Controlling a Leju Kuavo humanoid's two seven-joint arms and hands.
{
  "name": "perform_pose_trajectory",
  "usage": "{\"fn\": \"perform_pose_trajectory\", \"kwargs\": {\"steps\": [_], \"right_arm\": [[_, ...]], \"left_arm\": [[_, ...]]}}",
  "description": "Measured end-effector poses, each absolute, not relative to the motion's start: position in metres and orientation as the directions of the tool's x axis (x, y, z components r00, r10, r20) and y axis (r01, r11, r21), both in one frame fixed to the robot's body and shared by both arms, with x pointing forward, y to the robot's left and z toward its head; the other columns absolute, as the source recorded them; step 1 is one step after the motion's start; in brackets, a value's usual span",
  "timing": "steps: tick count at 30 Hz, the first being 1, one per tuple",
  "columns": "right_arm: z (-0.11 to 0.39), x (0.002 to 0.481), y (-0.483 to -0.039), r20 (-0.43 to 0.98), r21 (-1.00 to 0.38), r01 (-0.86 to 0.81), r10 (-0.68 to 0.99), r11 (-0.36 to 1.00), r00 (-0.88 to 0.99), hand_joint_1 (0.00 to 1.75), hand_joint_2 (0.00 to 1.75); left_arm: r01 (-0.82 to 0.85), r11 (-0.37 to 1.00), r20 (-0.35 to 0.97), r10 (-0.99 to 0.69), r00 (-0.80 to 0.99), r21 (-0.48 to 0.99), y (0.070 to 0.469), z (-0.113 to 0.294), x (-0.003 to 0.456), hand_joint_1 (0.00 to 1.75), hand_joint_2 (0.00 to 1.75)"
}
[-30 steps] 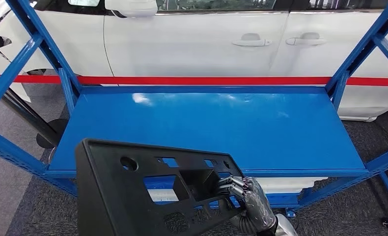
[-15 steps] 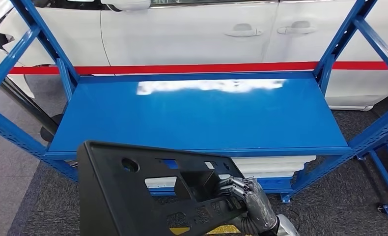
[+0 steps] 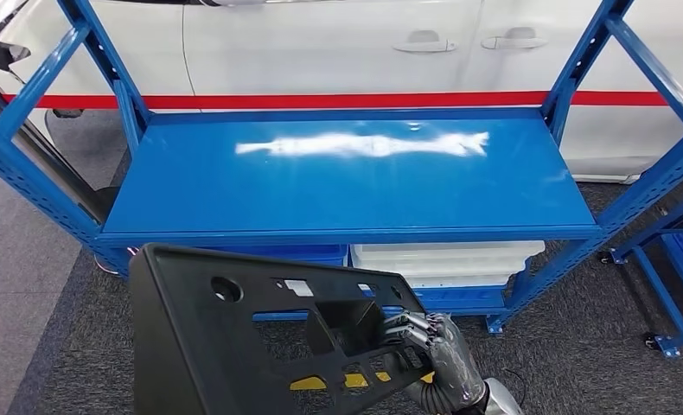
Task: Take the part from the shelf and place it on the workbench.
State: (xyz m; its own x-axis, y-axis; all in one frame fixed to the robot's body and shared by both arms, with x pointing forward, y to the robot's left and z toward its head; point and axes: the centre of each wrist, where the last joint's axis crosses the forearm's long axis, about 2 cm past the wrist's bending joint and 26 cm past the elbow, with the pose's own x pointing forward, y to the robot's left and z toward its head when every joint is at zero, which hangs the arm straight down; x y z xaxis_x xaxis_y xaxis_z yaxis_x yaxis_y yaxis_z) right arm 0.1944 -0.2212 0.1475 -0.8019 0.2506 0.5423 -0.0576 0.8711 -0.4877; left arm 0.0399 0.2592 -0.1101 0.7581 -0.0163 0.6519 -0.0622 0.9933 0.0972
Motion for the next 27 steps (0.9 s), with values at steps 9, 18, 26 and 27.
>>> {"fn": "perform_pose_trajectory", "kwargs": {"steps": [9, 18, 26, 27], "right_arm": [[0.146, 0.193, -0.222, 0.549, -0.49, -0.069, 0.247, 0.869, -0.799, 1.75, 1.75], [0.139, 0.182, -0.227, 0.575, -0.501, -0.078, 0.265, 0.862, -0.774, 1.75, 1.75], [0.105, 0.132, -0.234, 0.683, -0.396, -0.094, 0.225, 0.913, -0.695, 1.75, 1.75], [0.104, 0.129, -0.234, 0.699, -0.387, -0.101, 0.22, 0.917, -0.68, 1.75, 1.75]], "left_arm": [[-0.053, 0.994, 0.641, -0.023, 0.767, 0.099, 0.259, -0.11, 0.037, 0.0, 0.0], [0.012, 0.993, 0.627, -0.084, 0.774, 0.119, 0.268, -0.111, 0.04, 0.0, 0.0], [0.065, 0.99, 0.642, -0.131, 0.755, 0.126, 0.272, -0.111, 0.04, 0.0, 0.0], [0.068, 0.99, 0.644, -0.134, 0.753, 0.126, 0.272, -0.111, 0.04, 0.0, 0.0]]}}
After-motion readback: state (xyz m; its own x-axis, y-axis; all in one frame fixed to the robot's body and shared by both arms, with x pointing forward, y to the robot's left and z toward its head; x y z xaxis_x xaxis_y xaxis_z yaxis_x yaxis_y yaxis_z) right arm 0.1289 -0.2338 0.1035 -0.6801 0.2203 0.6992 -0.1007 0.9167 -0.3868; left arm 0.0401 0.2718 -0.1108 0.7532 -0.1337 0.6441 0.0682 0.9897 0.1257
